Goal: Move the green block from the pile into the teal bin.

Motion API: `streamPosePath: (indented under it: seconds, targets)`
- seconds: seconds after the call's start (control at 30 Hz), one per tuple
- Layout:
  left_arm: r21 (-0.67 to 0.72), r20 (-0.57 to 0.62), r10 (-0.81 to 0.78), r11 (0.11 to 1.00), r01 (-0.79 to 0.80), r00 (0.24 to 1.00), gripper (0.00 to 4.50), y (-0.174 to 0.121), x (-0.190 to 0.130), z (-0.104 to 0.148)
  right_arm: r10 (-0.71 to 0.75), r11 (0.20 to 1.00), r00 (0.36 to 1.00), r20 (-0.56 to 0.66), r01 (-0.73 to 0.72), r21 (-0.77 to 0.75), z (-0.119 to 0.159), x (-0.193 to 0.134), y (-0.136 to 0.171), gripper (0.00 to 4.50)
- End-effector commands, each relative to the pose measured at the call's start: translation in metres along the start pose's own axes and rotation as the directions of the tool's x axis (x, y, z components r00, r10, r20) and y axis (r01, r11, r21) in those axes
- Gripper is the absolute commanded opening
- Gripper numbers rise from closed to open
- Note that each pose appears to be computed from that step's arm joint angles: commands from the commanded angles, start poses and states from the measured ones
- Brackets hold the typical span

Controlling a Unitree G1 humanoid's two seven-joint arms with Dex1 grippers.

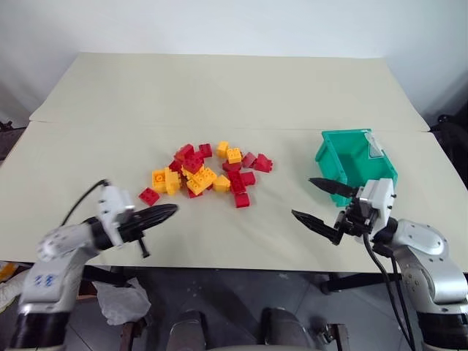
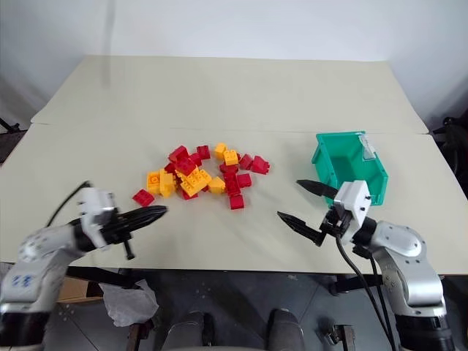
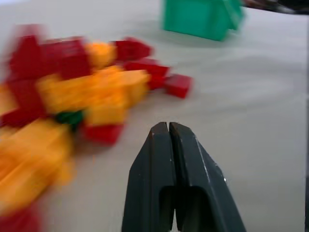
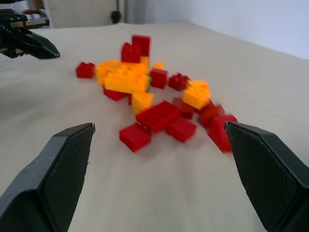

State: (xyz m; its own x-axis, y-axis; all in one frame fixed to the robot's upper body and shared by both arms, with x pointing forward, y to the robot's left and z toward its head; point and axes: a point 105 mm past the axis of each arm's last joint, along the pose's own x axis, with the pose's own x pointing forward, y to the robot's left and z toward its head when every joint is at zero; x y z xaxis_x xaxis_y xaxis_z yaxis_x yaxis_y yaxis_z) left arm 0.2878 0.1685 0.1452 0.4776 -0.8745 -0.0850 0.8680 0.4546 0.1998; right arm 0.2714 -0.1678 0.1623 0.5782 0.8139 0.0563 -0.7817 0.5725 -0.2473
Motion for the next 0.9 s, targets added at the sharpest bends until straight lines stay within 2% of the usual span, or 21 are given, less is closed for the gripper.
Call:
streamPosePath:
  seconds: [0.03,0.13,0.27,0.4,0.5,0.57,0.7,0.9]
  targets:
    - [-0.006,-0.001,-0.107,0.994,0.107,0.994,0.03,-0.001,0.034,0.001,-0.019,0.997,0.999,0.036,0.022,-0.067,0.016,-0.003,0.002,4.5]
    - [-0.002,-0.002,-0.117,0.993,0.117,0.993,0.03,0.009,0.06,0.003,-0.025,0.997,0.999,0.035,0.028,-0.07,0.015,-0.002,0.006,4.5]
    - [-0.024,-0.021,0.029,0.999,-0.029,0.999,0.03,0.047,0.074,0.003,-0.031,0.997,0.998,0.047,0.034,-0.071,0.018,0.001,0.013,4.5]
    - [-0.022,0.038,0.177,0.984,-0.176,0.984,0.03,0.08,0.069,0.013,-0.039,0.997,0.998,0.052,0.042,-0.068,0.02,0.001,0.016,4.5]
    - [-0.061,0.119,0.381,0.925,-0.376,0.917,0.03,0.118,0.05,0.026,-0.042,0.997,0.998,0.055,0.046,-0.064,0.019,0.002,0.018,4.5]
    - [-0.068,0.109,0.475,0.88,-0.47,0.873,0.03,0.133,0.038,0.025,-0.043,0.997,0.997,0.057,0.046,-0.063,0.019,0.003,0.018,4.5]
    - [-0.041,0.04,0.451,0.893,-0.449,0.892,0.03,0.13,0.03,0.011,-0.039,0.997,0.997,0.065,0.043,-0.059,0.019,0.006,0.019,4.5]
    - [0.05,-0.066,0.292,0.956,-0.289,0.954,0.03,0.105,0.024,-0.005,-0.019,0.999,0.997,0.07,0.023,-0.05,0.018,0.011,0.022,4.5]
